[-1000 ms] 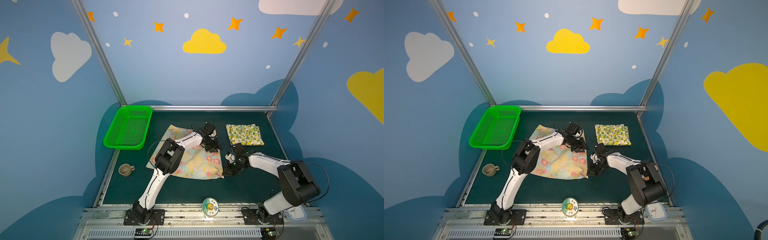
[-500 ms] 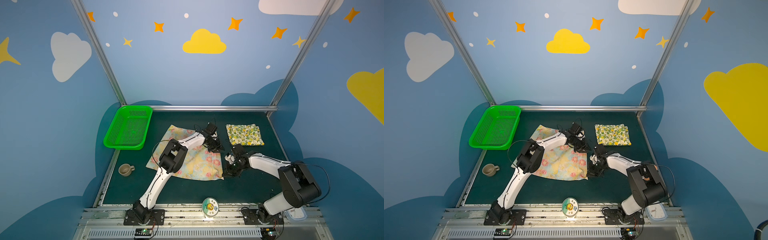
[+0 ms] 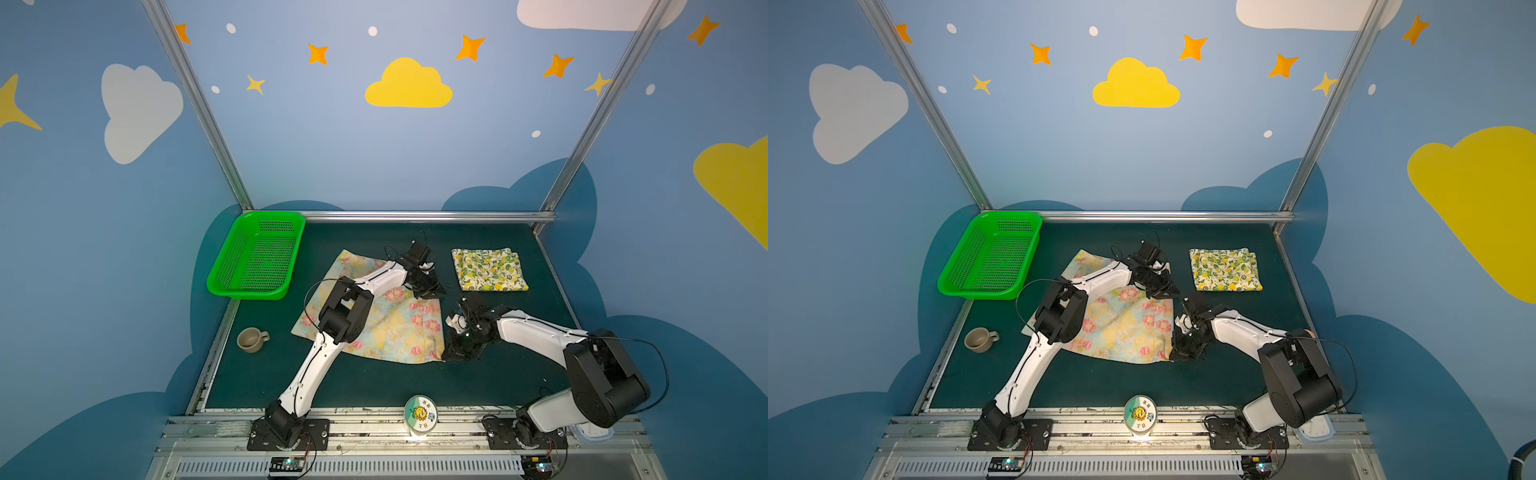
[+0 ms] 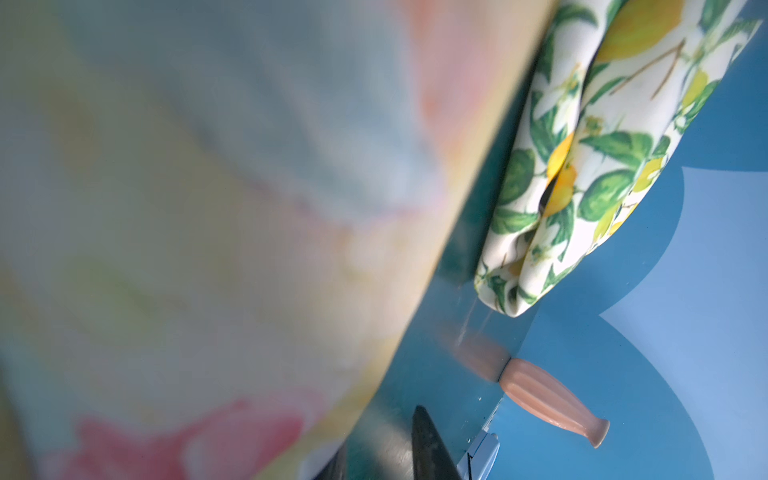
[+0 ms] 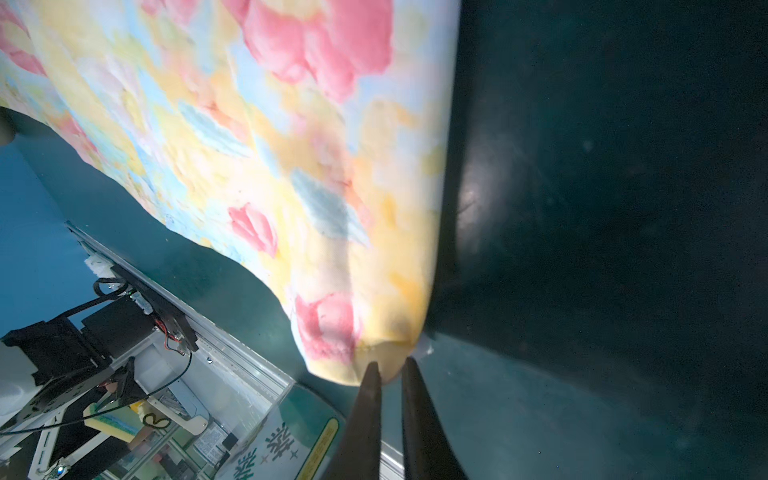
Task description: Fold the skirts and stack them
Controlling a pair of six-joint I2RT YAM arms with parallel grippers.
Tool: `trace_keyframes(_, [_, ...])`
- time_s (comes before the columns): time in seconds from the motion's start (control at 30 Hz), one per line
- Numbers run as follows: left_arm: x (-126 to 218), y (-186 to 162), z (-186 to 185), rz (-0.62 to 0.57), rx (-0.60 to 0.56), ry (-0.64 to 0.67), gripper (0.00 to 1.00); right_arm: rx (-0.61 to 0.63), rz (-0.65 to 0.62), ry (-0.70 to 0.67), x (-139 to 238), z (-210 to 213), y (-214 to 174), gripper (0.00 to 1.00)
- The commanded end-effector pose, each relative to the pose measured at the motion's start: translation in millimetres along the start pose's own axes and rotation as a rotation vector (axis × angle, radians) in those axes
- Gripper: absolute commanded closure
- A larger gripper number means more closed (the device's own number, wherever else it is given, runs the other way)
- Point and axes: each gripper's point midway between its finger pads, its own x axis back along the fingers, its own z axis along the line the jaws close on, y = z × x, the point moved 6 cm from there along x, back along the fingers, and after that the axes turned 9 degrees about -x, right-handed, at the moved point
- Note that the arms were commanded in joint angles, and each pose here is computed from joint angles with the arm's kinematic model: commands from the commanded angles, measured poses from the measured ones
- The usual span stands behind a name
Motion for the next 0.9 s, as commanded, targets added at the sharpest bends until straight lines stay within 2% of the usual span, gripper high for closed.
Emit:
trace_keyframes(0.0, [-26.0,0.4,76.7,-0.006,0.119,0.221,0.71,-0.009,0.061,-0.02,-5.1,-4.5,-12.0,0.87])
trace_keyframes(0.2, [-26.4,4.6,79.8,-0.011,0.12,0.221,0.72,-0.031,0.086,-0.053,-14.1,-10.9,-13.7,0.85])
trace_keyframes(0.37, [-23.2,10.7,77.3,-0.029,0.103,0.209,0.72,-0.022,0.042,-0.074,-3.6,-8.1,-11.1,0.83])
trace_keyframes(0.43, [-22.9,13.1,73.8,-0.033,0.094,0.187,0.72,-0.017,0.013,-0.076,3.6,-4.8,-8.8,0.8])
trace_keyframes(0.57, [-19.4,15.7,61.6,-0.052,0.051,0.154,0.72,-0.014,-0.052,-0.034,20.0,3.0,-1.3,0.64])
trace_keyframes(0.63, [-16.8,17.6,58.8,-0.059,0.038,0.15,0.72,-0.01,-0.068,-0.018,22.9,5.0,3.0,0.61])
trace_keyframes(0.77, [-18.9,19.5,61.6,-0.056,0.047,0.145,0.72,-0.03,-0.072,0.004,17.6,3.4,16.2,0.61])
trace_keyframes(0.87, [-21.7,19.7,65.6,-0.056,0.059,0.15,0.72,-0.042,-0.05,0.018,8.0,1.9,25.5,0.71])
